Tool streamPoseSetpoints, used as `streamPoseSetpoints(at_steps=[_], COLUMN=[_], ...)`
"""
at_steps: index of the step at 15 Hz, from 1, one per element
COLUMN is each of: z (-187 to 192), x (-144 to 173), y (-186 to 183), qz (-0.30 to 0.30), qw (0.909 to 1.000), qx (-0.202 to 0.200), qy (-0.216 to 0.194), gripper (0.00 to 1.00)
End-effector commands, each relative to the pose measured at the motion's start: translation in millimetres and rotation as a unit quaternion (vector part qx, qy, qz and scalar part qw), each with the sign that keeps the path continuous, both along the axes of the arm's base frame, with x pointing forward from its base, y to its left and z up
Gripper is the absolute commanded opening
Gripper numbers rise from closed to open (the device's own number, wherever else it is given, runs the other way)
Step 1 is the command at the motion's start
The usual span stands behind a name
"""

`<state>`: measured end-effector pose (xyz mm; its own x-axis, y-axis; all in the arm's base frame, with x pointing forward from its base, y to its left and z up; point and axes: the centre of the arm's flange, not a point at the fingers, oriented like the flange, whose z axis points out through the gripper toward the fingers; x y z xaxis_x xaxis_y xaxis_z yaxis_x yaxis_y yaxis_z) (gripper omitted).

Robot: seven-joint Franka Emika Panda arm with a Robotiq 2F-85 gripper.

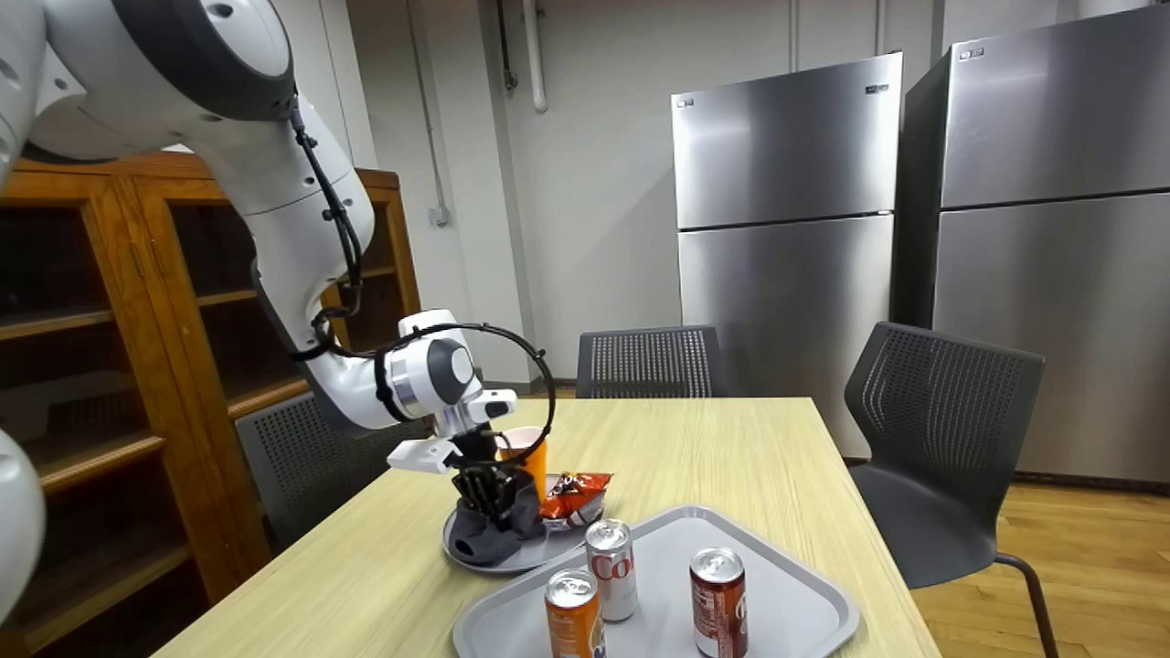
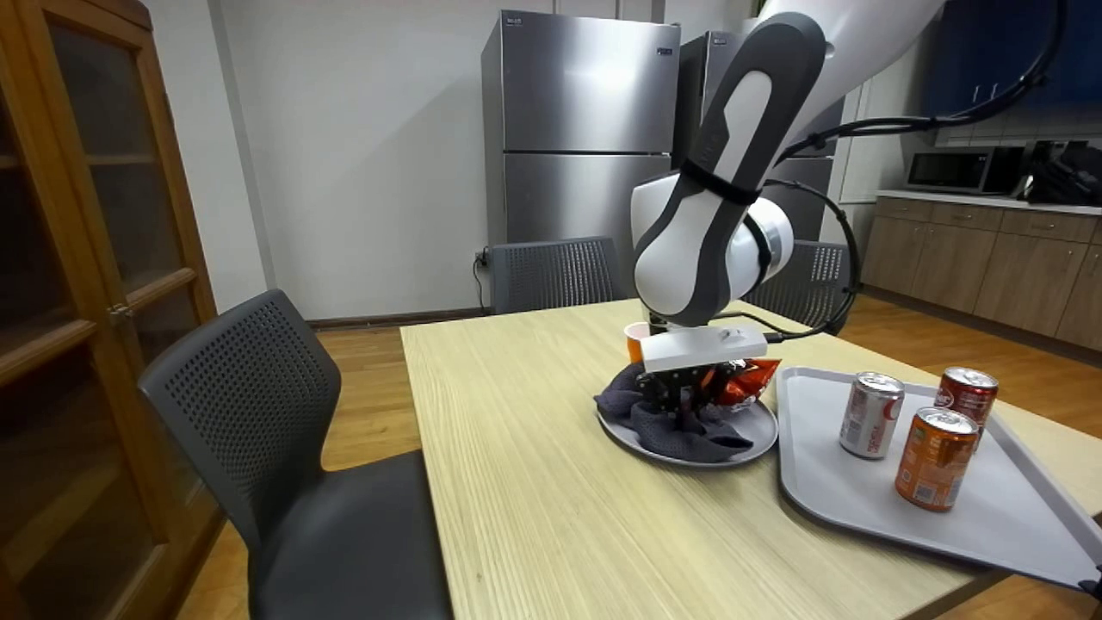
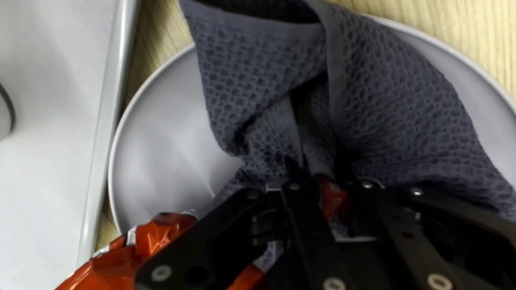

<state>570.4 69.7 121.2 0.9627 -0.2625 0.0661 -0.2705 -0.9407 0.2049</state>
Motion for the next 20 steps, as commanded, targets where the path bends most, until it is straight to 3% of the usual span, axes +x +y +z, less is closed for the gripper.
streamPoseSetpoints(at_steps=[1,8,20], z=[-2.8,17.6,94.3], x=[-1.9,-15.4,-61.4], y=[3.0,-0.6,22.8], qz=[-0.003,-0.003,0.012], qw=[1.0000,0.9992,0.9976], qx=[-0.003,0.037,0.064], qy=[0.004,0.013,-0.022], gripper=[0.00,0.03,0.03])
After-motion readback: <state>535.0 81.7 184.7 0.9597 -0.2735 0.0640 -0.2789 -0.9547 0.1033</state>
